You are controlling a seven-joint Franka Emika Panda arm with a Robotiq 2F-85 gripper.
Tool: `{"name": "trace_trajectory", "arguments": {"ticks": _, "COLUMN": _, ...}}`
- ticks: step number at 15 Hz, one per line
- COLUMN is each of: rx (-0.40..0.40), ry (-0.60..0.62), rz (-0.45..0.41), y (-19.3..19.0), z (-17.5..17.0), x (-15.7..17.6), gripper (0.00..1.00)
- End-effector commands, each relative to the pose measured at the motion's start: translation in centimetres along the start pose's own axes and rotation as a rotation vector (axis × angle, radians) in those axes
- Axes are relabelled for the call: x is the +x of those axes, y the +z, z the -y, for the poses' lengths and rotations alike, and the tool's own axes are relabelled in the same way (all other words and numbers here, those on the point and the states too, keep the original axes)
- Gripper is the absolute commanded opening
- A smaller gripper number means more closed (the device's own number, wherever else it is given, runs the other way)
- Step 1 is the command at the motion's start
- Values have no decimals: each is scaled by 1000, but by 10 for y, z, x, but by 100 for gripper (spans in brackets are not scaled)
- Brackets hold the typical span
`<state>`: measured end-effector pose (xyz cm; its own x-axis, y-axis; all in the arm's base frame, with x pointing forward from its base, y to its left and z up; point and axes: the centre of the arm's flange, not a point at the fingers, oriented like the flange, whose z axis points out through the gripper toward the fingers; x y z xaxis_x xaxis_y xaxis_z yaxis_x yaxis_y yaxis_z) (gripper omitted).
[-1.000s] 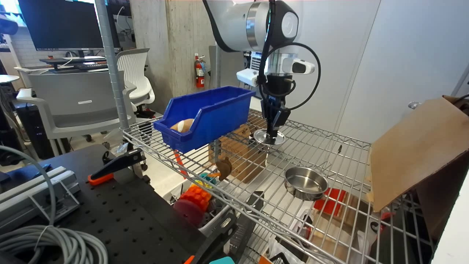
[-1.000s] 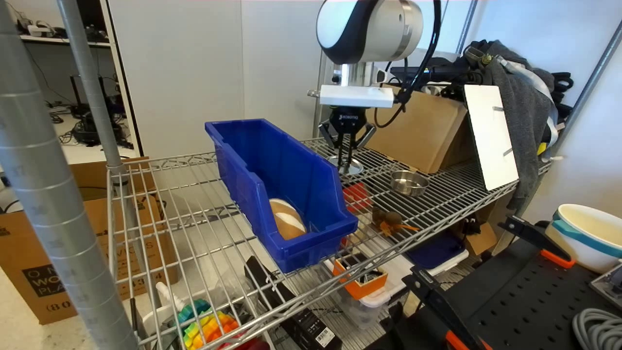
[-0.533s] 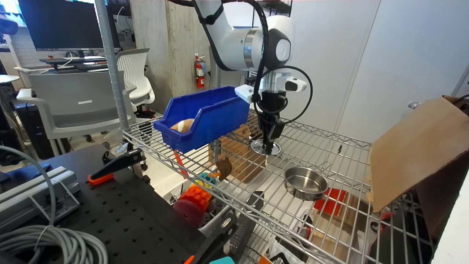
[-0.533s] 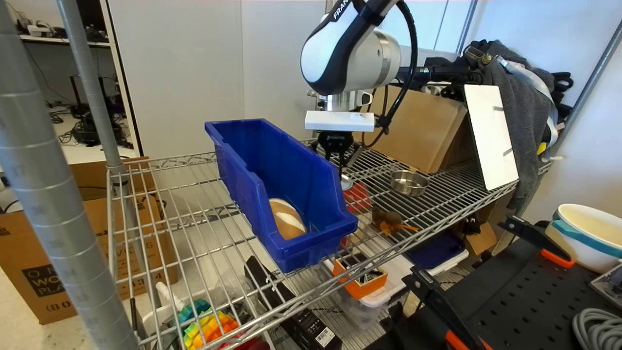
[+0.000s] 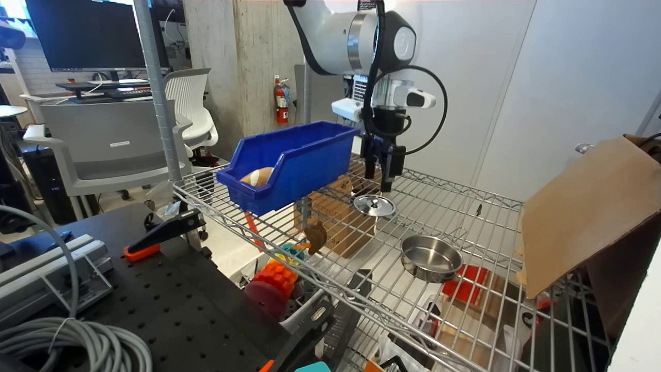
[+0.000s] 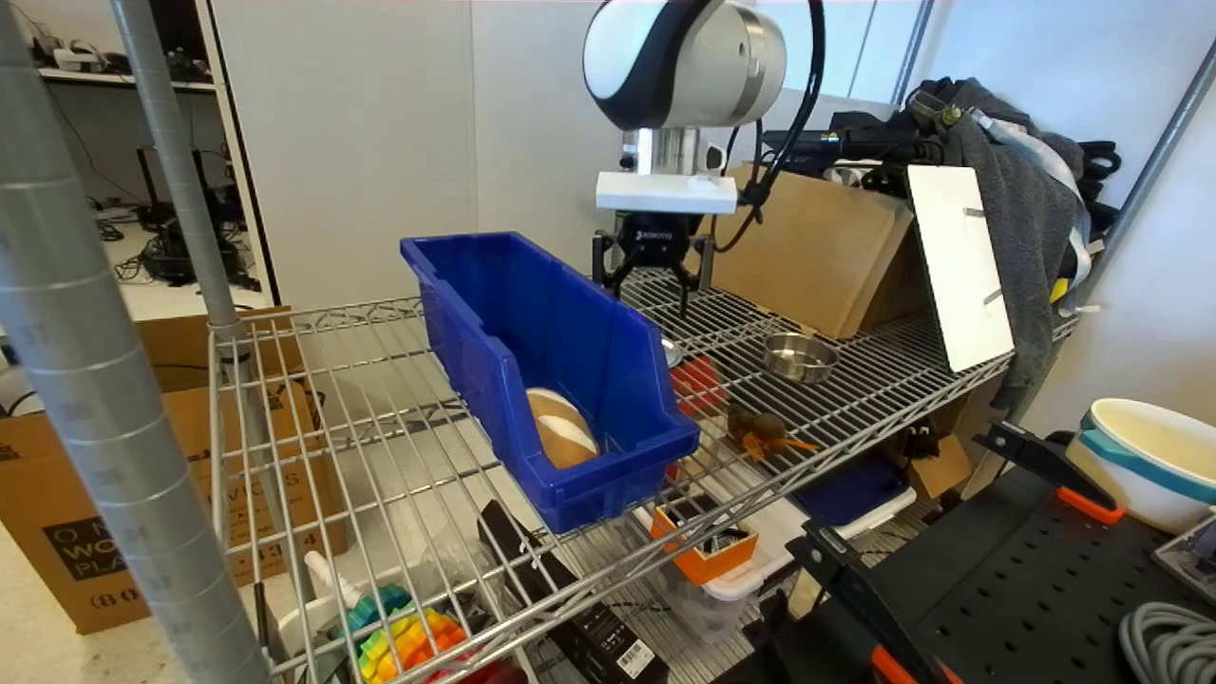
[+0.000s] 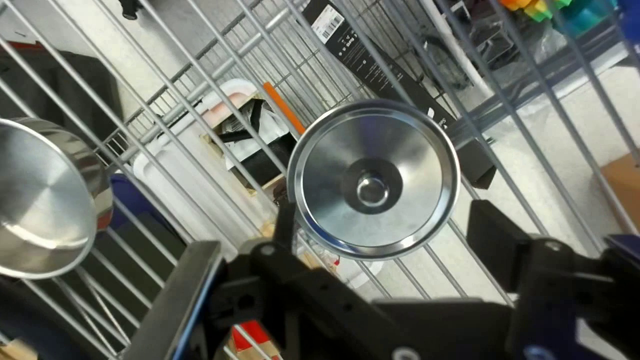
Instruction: Remove the lid from the silver pot
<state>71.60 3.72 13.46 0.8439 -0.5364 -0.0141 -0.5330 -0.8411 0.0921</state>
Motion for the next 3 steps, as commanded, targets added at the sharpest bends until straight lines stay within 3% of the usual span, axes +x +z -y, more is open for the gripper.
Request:
{"name": "trace_trajectory", "arguments": {"ticks": 1, "rx": -27, "ry": 0, "rz": 129, "y": -66, "z": -39, "x": -40, "gripper": 100}}
{"name": "trace_trajectory", "arguments": {"ticks": 2, "rx": -23, "ry": -8, "rz": 52, "y": -29, "z": -11, "x": -11, "gripper": 99}}
{"name": "trace_trajectory", "arguments": {"ticks": 3, "rx": -33, "ry": -4, "rz": 79, "y": -43, "z": -17, "x": -18, "gripper": 100}}
